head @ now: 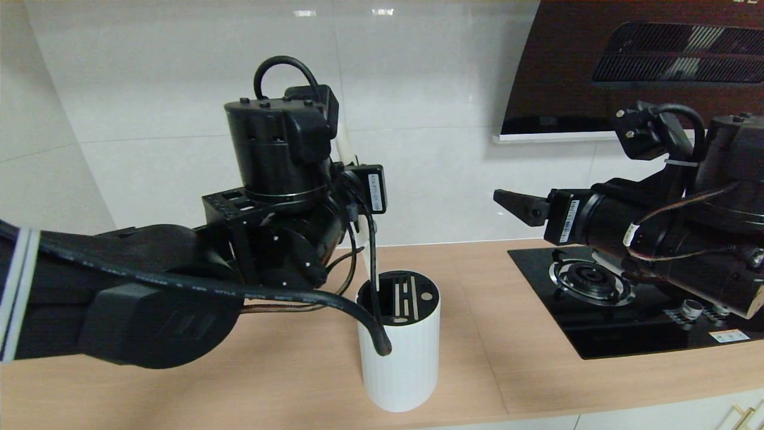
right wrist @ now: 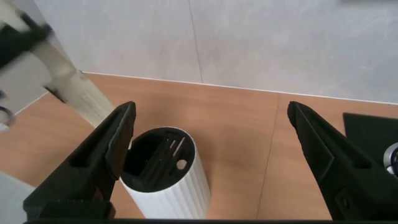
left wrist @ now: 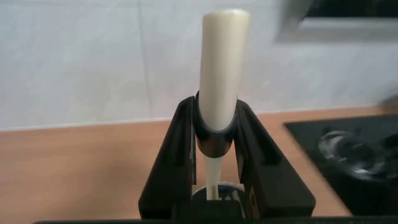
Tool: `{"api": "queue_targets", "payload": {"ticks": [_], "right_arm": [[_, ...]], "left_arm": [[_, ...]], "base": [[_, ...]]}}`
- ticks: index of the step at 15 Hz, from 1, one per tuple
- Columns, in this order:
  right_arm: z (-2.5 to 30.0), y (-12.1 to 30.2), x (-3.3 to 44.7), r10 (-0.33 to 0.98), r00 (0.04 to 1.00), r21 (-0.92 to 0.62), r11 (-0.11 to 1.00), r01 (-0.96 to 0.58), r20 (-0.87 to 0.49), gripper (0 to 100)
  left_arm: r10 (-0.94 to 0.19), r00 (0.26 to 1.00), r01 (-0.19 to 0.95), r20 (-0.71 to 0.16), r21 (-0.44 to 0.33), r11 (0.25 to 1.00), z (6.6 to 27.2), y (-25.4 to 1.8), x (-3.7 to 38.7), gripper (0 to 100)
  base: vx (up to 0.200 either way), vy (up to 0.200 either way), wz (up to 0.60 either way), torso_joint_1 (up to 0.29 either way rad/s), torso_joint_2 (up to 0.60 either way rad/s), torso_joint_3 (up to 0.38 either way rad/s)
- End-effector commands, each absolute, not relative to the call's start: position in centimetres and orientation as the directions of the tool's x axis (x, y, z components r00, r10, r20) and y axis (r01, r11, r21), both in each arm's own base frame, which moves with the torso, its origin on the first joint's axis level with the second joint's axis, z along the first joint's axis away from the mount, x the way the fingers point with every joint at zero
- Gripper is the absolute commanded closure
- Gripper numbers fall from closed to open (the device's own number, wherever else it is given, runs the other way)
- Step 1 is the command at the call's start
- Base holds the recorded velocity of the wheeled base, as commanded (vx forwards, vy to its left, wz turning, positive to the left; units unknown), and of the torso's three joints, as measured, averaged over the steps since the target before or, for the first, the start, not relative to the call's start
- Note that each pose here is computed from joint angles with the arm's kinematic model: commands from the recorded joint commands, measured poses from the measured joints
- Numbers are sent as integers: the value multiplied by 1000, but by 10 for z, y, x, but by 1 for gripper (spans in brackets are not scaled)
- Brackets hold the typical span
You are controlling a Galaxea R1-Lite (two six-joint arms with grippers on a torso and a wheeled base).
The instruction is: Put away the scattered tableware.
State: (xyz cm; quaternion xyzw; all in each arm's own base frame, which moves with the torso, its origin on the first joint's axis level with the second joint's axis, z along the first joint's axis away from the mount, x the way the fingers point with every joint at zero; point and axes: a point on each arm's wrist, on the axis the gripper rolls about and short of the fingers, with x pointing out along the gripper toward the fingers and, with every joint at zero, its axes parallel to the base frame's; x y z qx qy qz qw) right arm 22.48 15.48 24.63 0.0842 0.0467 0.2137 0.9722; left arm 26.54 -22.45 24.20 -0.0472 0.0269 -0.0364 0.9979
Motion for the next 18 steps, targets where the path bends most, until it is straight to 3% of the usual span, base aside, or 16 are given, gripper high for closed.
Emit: {"api": "queue_targets", "payload": {"ticks": [1,10,18], "right_arm": [[244,156,226,424,904,182,895,-407,-62,0],[238,158,229,421,903,178,898,-403,-83,0],[229,160,231,420,901,153,903,-402,-110,0]], "left_arm": [[-83,994,77,-77,-75,994,230,-234,268,100],[-75,988,70,-132,-42,997,204,-244,279,100],[-95,979,86,-183,-57,995,188,-253,273,100]], "base": [[0,0,0,0,0,0],[0,0,0,0,0,0],[0,0,0,0,0,0]]}}
